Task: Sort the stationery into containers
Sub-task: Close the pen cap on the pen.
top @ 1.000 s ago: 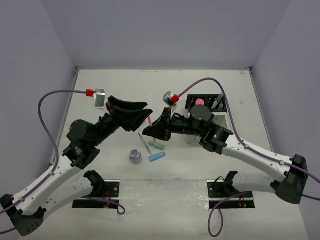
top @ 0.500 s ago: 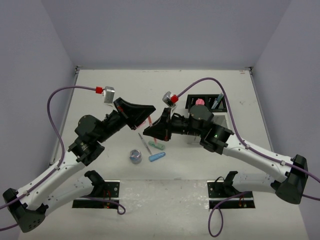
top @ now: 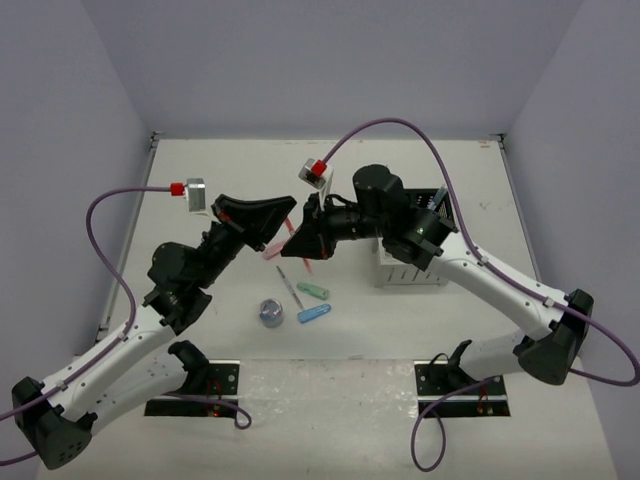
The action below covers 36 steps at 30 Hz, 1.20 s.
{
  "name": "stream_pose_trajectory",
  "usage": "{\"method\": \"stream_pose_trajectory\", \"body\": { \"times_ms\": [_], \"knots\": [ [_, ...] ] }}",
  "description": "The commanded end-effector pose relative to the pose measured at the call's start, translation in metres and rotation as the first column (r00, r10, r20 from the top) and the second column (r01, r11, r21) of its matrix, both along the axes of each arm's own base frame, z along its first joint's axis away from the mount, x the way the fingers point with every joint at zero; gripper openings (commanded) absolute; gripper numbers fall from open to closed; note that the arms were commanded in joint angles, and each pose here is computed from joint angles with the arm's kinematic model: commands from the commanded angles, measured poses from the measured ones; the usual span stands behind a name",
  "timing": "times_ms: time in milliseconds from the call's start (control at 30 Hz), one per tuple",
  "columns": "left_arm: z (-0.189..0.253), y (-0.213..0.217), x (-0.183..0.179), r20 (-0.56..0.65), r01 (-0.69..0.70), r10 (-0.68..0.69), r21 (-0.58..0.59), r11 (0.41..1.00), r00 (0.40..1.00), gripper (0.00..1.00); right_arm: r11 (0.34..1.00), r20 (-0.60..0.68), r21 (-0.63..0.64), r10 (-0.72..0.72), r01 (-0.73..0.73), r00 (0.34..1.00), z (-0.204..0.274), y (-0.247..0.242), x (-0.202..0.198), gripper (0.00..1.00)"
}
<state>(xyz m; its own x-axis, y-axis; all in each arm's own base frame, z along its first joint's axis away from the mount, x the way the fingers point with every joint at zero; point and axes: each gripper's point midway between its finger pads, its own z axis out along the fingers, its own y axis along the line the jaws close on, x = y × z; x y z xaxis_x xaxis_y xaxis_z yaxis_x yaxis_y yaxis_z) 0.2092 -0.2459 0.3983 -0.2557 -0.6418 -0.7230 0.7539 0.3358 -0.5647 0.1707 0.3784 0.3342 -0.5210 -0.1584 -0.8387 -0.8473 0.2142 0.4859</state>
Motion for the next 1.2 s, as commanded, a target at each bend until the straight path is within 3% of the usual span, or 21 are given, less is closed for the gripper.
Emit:
{"method": "stream_pose_trajectory", "body": {
  "times_ms": [0,300,400,600,633,767,933,1167],
  "knots": [
    [-0.084,-0.046,-0.053,-0.178,0.348,-0.316,0.196,0.917,0.932,0.0,0.924,0.191,0.307,-0.293,0.227,0.937,0.121,-0.012,0.092,0.0],
    [-0.104,-0.064,-0.075,-0.249,0.4,-0.35,0.191,0.896,0.903,0.0,0.905,0.238,0.319,-0.364,0.282,0.901,0.153,-0.012,0.128,0.0],
    [-0.108,-0.057,-0.07,-0.255,0.355,-0.301,0.2,0.913,0.919,0.0,0.915,0.225,0.304,-0.34,0.266,0.913,0.138,-0.01,0.126,0.0],
    [-0.054,-0.025,-0.044,-0.122,0.111,-0.082,0.258,0.96,0.989,0.0,0.926,0.117,0.318,-0.253,0.205,0.96,0.076,-0.004,0.103,0.0],
    [-0.038,-0.02,-0.043,-0.082,0.086,-0.067,0.256,0.963,0.994,0.0,0.94,0.084,0.293,-0.209,0.176,0.974,0.05,-0.004,0.093,0.0],
    [0.002,-0.015,-0.051,0.031,0.075,-0.085,0.231,0.97,0.996,0.0,0.955,0.089,0.297,-0.048,0.019,0.995,0.029,0.003,0.052,0.0],
    [0.028,-0.021,-0.075,0.17,0.17,-0.202,0.185,0.968,0.965,0.0,0.938,0.134,0.318,0.103,-0.141,0.986,0.022,0.005,0.014,0.28],
    [0.034,-0.019,-0.081,0.206,0.186,-0.215,0.153,0.971,0.954,0.0,0.938,0.131,0.316,0.108,-0.145,0.986,0.014,-0.005,0.003,0.38]
  ]
}}
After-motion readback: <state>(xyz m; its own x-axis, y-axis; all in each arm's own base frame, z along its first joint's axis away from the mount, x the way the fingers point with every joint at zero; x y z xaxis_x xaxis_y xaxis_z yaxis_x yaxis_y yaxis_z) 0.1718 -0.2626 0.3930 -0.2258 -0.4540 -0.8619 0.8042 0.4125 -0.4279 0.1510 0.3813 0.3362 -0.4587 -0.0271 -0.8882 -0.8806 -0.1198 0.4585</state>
